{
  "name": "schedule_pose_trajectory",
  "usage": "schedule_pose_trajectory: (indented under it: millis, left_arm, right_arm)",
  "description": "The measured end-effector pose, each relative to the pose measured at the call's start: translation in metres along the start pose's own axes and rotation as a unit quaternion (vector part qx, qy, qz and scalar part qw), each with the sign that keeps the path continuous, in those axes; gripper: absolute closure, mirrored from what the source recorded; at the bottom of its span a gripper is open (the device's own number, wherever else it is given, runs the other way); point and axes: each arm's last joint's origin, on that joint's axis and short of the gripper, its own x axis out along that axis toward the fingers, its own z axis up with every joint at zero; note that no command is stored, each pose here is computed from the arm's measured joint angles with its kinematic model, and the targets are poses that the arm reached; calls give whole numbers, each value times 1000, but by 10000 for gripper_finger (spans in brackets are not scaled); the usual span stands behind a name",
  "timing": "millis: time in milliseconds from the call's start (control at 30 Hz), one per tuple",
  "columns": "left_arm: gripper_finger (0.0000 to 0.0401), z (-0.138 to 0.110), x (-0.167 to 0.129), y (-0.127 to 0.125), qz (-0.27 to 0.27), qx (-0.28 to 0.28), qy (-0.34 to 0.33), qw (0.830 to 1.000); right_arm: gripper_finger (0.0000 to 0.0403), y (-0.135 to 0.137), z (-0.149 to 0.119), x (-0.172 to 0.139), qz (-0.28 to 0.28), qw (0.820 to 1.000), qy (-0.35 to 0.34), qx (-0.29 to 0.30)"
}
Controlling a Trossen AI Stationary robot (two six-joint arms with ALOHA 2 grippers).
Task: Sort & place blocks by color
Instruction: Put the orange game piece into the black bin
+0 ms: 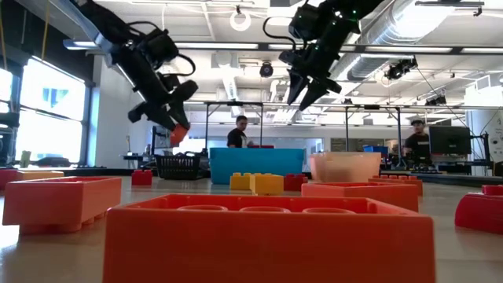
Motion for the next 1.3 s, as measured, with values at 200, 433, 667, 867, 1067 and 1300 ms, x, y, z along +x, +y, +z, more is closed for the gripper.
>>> schedule_pose_trajectory:
  millis: [200,433,667,867,1067,1300]
  left_arm:
    - [287,-2,19,8,2,-5,26,1000]
    - [286,9,25,4,10,8,30,999]
    - [258,10,26,4,13,8,29,999]
    - [227,10,26,4,13,5,29,999]
    - [219,10,26,4,13,4,29,999]
    - [218,10,26,4,12,4,29,1000]
  right_arm:
    - [212,0,0,0,-1,1000,0,27]
    - [212,0,0,0,-1,999,0,39]
    - [212,1,0,0,-2,999,0,43]
    - [212,5,-2,0,0,999,1,34]
    - [212,13,-5,0,6,1000,4,22]
    - [212,31,-13,-1,21,1000,11,11]
